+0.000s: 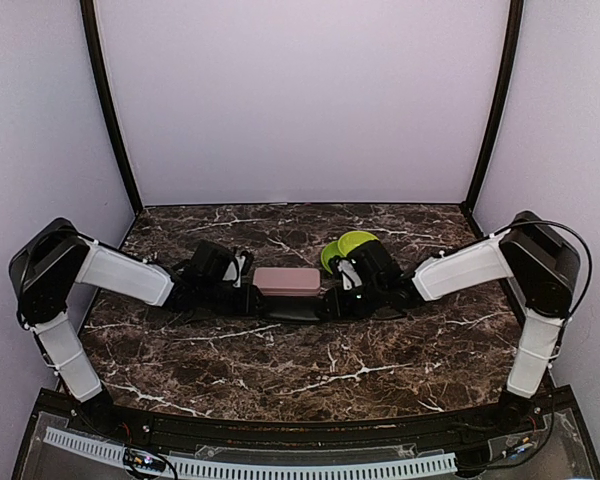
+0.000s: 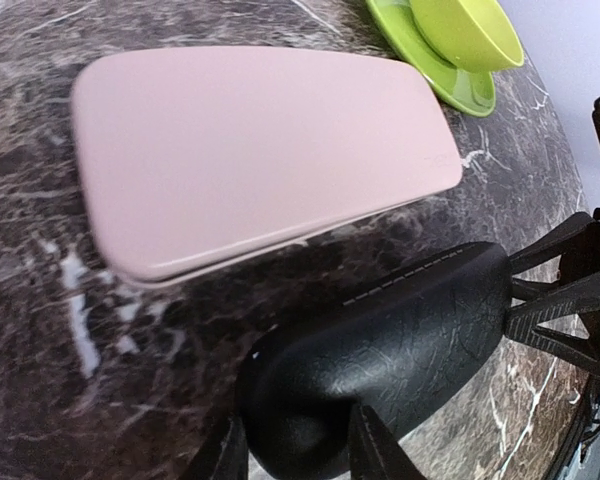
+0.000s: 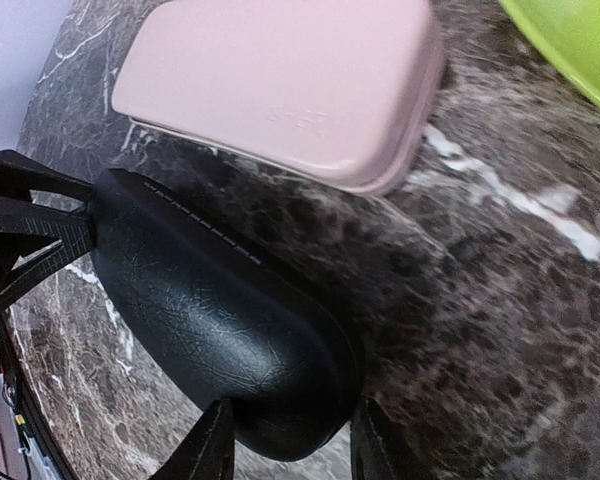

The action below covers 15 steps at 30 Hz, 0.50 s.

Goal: Organize the sunglasses
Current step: Reset both arms

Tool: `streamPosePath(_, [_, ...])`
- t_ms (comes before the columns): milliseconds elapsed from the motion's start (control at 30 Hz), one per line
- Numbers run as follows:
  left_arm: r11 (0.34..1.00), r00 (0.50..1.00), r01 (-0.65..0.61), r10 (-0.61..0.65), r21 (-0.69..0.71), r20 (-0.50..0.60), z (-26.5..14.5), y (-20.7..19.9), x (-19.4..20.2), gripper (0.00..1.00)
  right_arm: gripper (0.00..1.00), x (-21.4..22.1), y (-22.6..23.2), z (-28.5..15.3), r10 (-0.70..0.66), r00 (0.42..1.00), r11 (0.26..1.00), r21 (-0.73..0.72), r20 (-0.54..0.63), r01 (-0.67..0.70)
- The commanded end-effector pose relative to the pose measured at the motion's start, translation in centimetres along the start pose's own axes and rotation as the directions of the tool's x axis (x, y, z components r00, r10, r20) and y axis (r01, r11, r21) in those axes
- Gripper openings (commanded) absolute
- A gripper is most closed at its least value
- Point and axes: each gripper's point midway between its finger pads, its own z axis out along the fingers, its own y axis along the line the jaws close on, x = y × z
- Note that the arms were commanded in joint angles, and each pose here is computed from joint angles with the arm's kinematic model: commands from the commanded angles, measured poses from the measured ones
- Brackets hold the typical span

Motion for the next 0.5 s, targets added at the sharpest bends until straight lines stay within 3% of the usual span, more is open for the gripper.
streamPosePath(0, [0.993,0.987,-0.028,0.045,0.112,-0.153,2.4,-4.3,4.7,0.34,0.38,-0.2,0.2,-2.0,-0.019,0.999,1.000,0.005,0.041,0.018])
streamPosePath(167, [0.993,0.991,-0.046,0.058,0.105,-0.122,2.4,-4.9,3.7,0.36,0.39,-0.1,-0.8,-3.5,-0.028,0.998,0.999,0.047,0.048,0.025])
streamPosePath(267, [0.995,0.993,-0.078,0.083,0.067,-0.082,1.5,-4.9,2.4,0.40,0.45,-1.0,-1.6,-4.6,-0.042,0.997,0.995,0.089,0.067,0.036])
streamPosePath(467, [0.982,0.983,-0.159,0.167,-0.100,0.075,-2.7,-3.3,-1.2,0.68,0.64,-3.9,-3.5,-9.6,-0.098,0.985,0.975,0.211,0.143,0.066])
